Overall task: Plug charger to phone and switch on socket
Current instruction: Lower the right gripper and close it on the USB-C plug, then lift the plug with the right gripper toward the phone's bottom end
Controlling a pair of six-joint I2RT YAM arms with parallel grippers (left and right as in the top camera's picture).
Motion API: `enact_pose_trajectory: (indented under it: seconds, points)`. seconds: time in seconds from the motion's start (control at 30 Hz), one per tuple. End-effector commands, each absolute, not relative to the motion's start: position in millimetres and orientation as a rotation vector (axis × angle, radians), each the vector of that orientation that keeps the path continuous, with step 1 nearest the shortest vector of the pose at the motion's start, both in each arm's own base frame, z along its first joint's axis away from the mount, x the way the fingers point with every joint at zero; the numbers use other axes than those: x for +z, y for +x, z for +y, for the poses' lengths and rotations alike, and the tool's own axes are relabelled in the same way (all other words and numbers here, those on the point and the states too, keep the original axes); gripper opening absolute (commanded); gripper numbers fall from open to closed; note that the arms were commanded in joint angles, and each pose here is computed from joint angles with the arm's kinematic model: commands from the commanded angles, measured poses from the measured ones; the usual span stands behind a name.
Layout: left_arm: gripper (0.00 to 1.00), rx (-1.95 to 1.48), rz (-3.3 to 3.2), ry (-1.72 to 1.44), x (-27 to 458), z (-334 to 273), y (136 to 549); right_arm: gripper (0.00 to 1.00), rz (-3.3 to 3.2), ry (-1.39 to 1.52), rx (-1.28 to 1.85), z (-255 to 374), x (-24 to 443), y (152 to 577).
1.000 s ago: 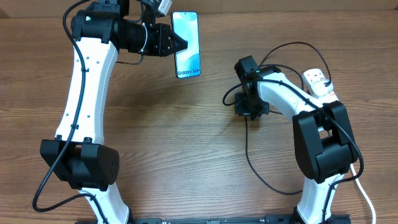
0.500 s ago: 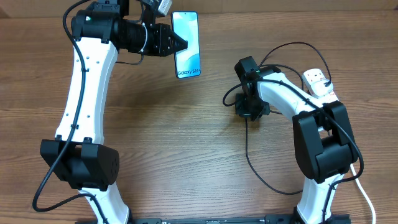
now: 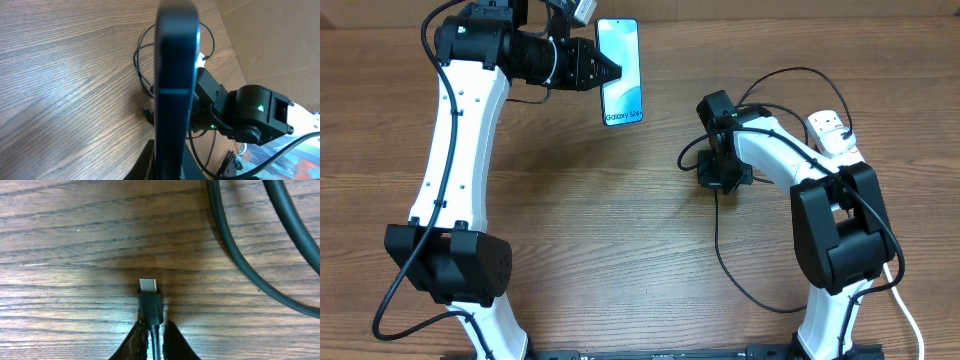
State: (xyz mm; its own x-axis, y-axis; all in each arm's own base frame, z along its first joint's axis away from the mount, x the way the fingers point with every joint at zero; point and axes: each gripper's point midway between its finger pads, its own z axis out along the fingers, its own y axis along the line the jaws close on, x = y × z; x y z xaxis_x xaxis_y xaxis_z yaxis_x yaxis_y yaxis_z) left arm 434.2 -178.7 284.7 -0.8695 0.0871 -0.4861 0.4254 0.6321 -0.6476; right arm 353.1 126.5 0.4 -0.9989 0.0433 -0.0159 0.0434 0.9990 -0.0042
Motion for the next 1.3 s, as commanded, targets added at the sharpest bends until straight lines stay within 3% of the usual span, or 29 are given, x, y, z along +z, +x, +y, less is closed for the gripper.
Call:
enact_pose_trajectory:
  seconds: [0.0, 0.93, 1.27]
  points:
    - [0.04, -1.161, 2.412, 0.426, 295, -185, 431, 0.11, 3.163, 0.074, -0.059, 120, -16, 347]
    - [0.04, -1.203, 2.396, 0.438, 299, -189, 428, 0.04, 3.132, 0.056, -0.04, 124, -13, 356]
    - [0.04, -1.371, 2.178, 0.577, 333, -206, 429, 0.04, 3.038, 0.055, 0.047, 139, 56, 389]
